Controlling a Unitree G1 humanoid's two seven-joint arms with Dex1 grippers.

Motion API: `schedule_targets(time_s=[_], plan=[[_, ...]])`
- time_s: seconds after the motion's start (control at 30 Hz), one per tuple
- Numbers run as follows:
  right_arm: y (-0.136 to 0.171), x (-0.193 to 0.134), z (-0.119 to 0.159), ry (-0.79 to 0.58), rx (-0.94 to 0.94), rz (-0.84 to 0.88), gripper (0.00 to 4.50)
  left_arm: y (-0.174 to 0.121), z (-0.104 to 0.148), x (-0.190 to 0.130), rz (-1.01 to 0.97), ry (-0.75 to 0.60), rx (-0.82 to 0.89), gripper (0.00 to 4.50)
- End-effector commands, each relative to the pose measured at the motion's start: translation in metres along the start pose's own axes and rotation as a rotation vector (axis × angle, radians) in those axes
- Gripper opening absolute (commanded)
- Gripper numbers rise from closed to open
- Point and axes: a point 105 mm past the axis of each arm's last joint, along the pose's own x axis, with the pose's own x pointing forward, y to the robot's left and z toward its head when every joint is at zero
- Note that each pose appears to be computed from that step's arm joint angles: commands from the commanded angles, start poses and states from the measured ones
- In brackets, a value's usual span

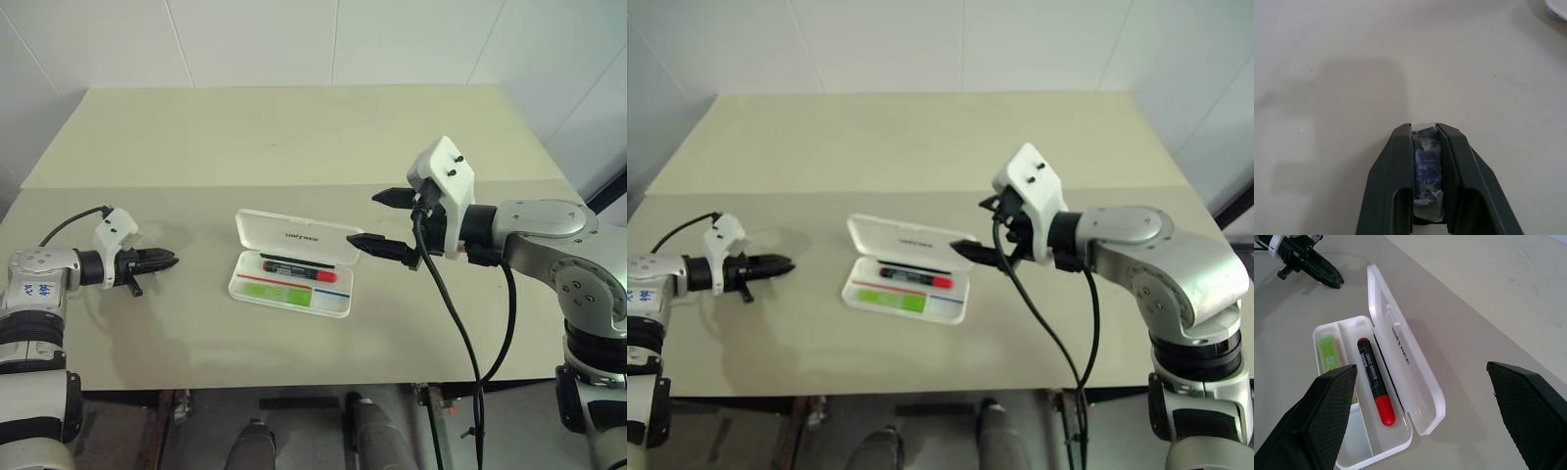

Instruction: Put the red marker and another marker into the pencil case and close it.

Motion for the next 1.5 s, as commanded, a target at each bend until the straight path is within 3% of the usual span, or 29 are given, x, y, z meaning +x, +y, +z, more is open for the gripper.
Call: schedule_targets(time_s=[0.03,0.3,0.4,0.67,0.93,1.3,1.5], plan=[[-0.003,-0.009,0.011,-0.039,-0.041,-0.036,4.5,0.012,0.035,-0.002,0.067,-0.11,0.091,0.36],[-0.001,-0.013,0.012,-0.045,-0.038,-0.033,4.5,0.026,0.107,-0.006,0.168,-0.291,0.259,0.36],[0.001,-0.014,0.014,-0.061,-0.031,-0.024,4.5,0.025,0.123,-0.007,0.164,-0.322,0.297,0.36],[0.016,-0.023,0.022,-0.134,-0.047,0.004,4.5,-0.009,0.196,0.006,0.01,-0.519,0.44,0.36],[0.015,-0.024,0.019,-0.138,-0.055,-0.041,4.5,-0.057,0.247,0.013,-0.203,-0.704,0.485,0.36],[0.01,-0.031,0.011,-0.095,-0.066,-0.095,4.5,-0.122,0.239,0.03,-0.504,-0.601,0.472,0.36],[0.019,-0.042,-0.014,0.012,-0.061,-0.092,4.5,-0.153,0.23,0.033,-0.599,-0.562,0.395,0.36]])
